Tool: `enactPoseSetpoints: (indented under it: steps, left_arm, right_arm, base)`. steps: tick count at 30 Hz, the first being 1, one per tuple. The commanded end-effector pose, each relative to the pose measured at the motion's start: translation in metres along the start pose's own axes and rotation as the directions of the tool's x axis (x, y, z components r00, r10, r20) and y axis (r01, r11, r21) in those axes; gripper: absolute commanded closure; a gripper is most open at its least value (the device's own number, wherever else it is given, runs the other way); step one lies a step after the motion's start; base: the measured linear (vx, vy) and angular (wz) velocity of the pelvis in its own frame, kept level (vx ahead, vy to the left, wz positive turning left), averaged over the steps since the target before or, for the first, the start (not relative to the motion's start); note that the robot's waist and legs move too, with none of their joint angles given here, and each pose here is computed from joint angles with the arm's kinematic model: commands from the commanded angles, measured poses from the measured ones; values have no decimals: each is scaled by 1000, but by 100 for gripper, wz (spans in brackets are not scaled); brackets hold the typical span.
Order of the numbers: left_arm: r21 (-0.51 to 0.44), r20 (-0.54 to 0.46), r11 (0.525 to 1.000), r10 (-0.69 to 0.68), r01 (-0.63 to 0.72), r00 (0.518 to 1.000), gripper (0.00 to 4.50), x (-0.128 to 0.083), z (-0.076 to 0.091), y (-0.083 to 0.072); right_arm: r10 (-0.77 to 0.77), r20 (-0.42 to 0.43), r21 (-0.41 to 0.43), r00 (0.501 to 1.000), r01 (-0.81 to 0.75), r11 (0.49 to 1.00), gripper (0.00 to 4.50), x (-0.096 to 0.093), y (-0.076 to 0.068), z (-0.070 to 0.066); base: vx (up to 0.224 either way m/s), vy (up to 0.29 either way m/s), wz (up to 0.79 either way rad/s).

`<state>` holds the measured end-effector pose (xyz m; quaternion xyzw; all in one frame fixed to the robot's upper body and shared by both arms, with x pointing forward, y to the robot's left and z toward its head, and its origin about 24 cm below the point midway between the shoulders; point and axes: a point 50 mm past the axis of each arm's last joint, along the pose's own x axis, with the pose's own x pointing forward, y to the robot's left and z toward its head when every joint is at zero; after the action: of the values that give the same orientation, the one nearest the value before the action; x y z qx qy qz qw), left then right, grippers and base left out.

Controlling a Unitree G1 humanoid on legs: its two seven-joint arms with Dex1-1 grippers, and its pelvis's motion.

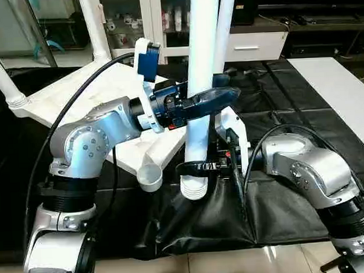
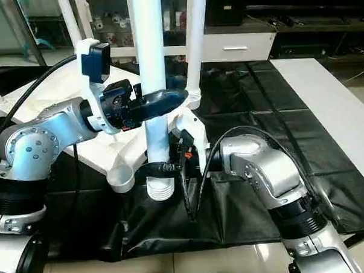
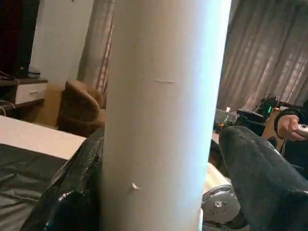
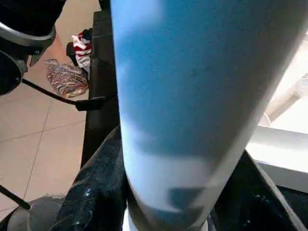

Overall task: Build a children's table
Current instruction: Pick table leg

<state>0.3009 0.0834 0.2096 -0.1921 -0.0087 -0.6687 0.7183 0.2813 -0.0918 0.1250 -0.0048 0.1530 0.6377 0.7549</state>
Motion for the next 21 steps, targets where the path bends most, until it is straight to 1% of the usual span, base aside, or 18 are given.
enactPoseSetpoints:
  steps: [1,3,4,5,6,7,8,10,11,12,13,14,18,19,20,21]
  left_arm:
    - [51,-5,999,9,-9,1000,91,1,9,0]
    - [52,-3,997,57,-56,998,91,-8,10,5]
    - [35,-4,996,81,-81,997,91,-15,8,9]
    - [35,-4,996,81,-81,997,91,-15,8,9]
    - [21,-5,995,93,-93,996,91,-19,7,11]
    - [-13,-4,995,96,-96,995,91,-25,5,13]
    - [-13,-4,995,96,-96,995,91,-25,5,13]
    - [-99,31,992,77,-74,997,91,-31,3,15]
    - [-129,50,990,66,-59,997,91,-32,3,15]
    - [-139,57,989,62,-54,996,91,-32,3,14]
    - [-139,57,989,62,-54,996,91,-32,3,14]
    - [-168,76,986,34,-21,996,91,-31,5,13]
    - [-171,75,985,27,-14,997,91,-33,6,13]
    - [-139,68,988,73,-63,995,91,-42,7,15]
    - [-126,67,988,95,-86,993,91,-46,8,15]
    - [-126,67,988,95,-86,993,91,-46,8,15]
  right_arm:
    - [-19,5,-9,1000,19,1000,264,-2,-3,7]
    - [-29,27,-8,999,29,1000,264,-7,-5,10]
    - [-27,52,-2,998,27,1000,264,-10,-5,14]
    - [-27,52,-2,998,27,1000,264,-10,-5,14]
    - [-24,68,3,997,24,1000,264,-12,-5,16]
    - [-13,92,5,996,13,1000,264,-14,-4,19]
    - [-13,92,5,996,13,1000,264,-14,-4,19]
    - [30,139,9,990,-31,999,264,-17,1,27]
    - [47,149,9,988,-49,999,264,-18,3,29]
    - [53,153,9,987,-55,998,264,-18,4,29]
    - [53,153,9,987,-55,998,264,-18,4,29]
    - [69,157,6,985,-71,997,264,-19,6,30]
    - [69,139,6,988,-71,997,264,-21,8,28]
    - [1,99,9,995,-2,1000,264,-28,4,20]
    - [-32,85,11,996,31,999,264,-31,2,17]
    - [-32,85,11,996,31,999,264,-31,2,17]
  base:
    - [0,0,0]
    - [0,0,0]
    - [0,0,0]
    - [0,0,0]
    - [0,0,0]
    - [0,0,0]
    - [0,0,0]
    - [0,0,0]
    - [0,0,0]
    - [0,0,0]
    - [0,0,0]
    - [0,0,0]
    - [0,0,0]
    - [0,0,0]
    - [0,0,0]
    - [0,0,0]
